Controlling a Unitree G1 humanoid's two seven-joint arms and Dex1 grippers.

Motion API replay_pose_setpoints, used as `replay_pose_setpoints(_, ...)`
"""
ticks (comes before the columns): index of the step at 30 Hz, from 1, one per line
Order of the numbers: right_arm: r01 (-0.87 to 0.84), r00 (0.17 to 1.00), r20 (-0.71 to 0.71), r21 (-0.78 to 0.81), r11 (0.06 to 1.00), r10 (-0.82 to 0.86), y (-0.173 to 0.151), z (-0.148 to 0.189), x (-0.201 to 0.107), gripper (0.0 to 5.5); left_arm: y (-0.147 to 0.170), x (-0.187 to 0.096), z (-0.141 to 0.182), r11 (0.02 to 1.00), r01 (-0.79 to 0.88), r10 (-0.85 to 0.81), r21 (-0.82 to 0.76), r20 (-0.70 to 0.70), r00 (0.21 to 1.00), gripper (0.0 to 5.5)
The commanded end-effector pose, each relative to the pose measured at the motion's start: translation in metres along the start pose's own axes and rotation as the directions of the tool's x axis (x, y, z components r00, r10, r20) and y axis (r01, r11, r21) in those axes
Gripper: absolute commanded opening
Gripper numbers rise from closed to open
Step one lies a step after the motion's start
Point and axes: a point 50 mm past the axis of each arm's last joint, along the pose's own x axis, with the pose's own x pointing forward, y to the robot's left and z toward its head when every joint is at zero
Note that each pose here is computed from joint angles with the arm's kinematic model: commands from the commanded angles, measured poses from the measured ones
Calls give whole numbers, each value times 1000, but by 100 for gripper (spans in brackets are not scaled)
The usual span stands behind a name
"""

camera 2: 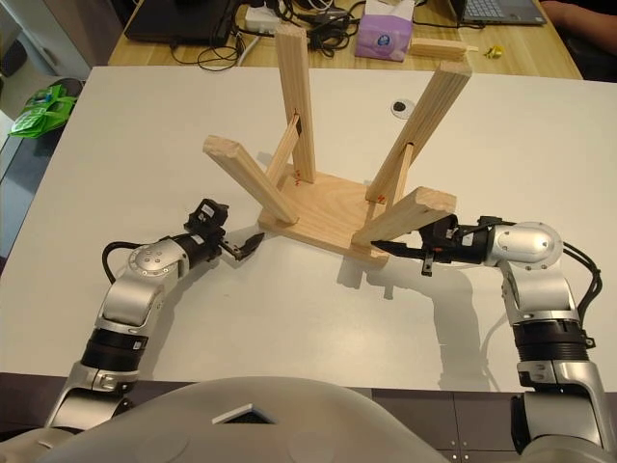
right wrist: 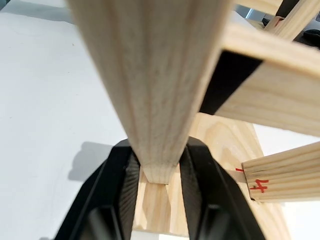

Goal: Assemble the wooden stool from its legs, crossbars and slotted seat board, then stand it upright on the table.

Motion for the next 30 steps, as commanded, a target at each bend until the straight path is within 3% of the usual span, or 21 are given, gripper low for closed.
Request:
replay_pose_setpoints(1,-30,997,-74,25,999,31,1,-4,-3,173,-5,4,-13,1000,2,-3,-19,-63,998,540)
replay_pose_setpoints(7,-33,981,-190,-28,999,27,-9,-5,-25,277,-14,1,-18,999,6,-9,-35,-70,998,540)
replay_pose_setpoints(11,-81,919,-389,-21,997,67,-4,-21,-50,338,-22,-8,-29,998,15,-22,-62,-105,994,540)
replay_pose_setpoints(17,-66,888,-454,34,997,74,5,-27,-72,437,-24,-5,-29,997,18,-26,-74,-116,993,540)
replay_pose_setpoints(21,29,903,-429,-18,999,-34,6,-36,-60,497,-17,2,-21,997,28,-35,-71,-106,994,540)
replay_pose_setpoints(23,52,900,-432,-16,998,-54,11,-44,-55,497,-23,5,-20,997,52,-59,-62,-105,993,540)
replay_pose_setpoints(26,72,883,-464,-10,997,-68,18,-56,-54,454,-30,9,-19,996,62,-69,-68,-98,993,540)
replay_pose_setpoints(30,91,850,-523,14,996,-71,30,-74,-58,368,-28,8,-24,997,36,-44,-66,-114,992,466)
